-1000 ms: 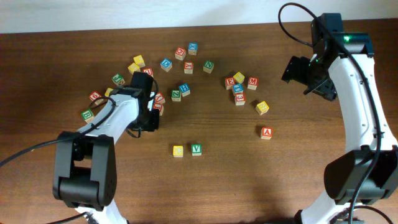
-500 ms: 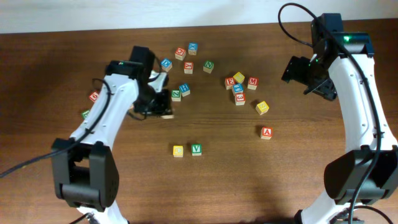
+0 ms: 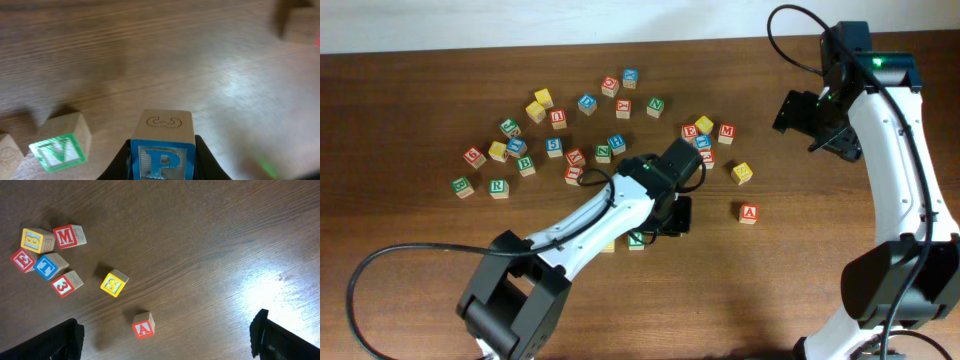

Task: Spell out CVPR
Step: 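Carry the P block and place it right of the V block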

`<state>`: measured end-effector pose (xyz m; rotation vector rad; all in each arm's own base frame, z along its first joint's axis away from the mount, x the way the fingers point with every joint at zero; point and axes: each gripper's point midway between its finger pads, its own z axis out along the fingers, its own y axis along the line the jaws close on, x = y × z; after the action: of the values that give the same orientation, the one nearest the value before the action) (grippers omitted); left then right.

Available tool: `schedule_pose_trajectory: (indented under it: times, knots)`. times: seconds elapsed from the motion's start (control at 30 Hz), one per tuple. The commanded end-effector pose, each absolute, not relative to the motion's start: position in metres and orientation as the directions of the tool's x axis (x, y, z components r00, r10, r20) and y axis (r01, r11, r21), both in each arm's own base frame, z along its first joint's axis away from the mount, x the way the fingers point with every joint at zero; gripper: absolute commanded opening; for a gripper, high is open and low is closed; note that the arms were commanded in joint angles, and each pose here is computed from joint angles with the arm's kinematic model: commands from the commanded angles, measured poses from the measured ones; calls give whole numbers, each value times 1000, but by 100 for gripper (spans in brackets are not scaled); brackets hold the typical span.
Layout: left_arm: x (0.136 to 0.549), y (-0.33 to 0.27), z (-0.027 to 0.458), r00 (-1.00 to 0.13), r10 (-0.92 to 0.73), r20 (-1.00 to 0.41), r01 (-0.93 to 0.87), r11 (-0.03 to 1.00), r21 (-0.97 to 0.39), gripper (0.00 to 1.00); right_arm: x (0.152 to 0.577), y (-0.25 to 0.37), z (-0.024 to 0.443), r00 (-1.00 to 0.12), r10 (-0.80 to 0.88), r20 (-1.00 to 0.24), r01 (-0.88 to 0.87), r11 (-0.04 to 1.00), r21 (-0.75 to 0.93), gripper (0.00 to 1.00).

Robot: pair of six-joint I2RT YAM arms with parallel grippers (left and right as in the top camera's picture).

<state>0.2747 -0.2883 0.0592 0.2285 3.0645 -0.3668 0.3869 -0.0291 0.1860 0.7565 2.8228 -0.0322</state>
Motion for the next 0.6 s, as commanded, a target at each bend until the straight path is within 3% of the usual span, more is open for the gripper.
schedule_pose_trajectory:
  times: [0.0,0.4,0.5,0.57]
  knots:
    - [276,-273,39,-997,26,-68,37,986,-164,17,389,-33,190,-836,495,-236,504,864,25,98]
    - [259,-280,19,-993,58,-98,70,989,-130,18,389,-33,190,-836,495,-236,504,864,25,98]
    - [259,-280,19,-993,58,-98,71,989,-130,30,389,-33,190,-836,495,-236,504,864,25,98]
    - [259,-280,19,-993,58,-100,71,989,-129,31,389,-33,190,-836,495,-236,504,864,25,98]
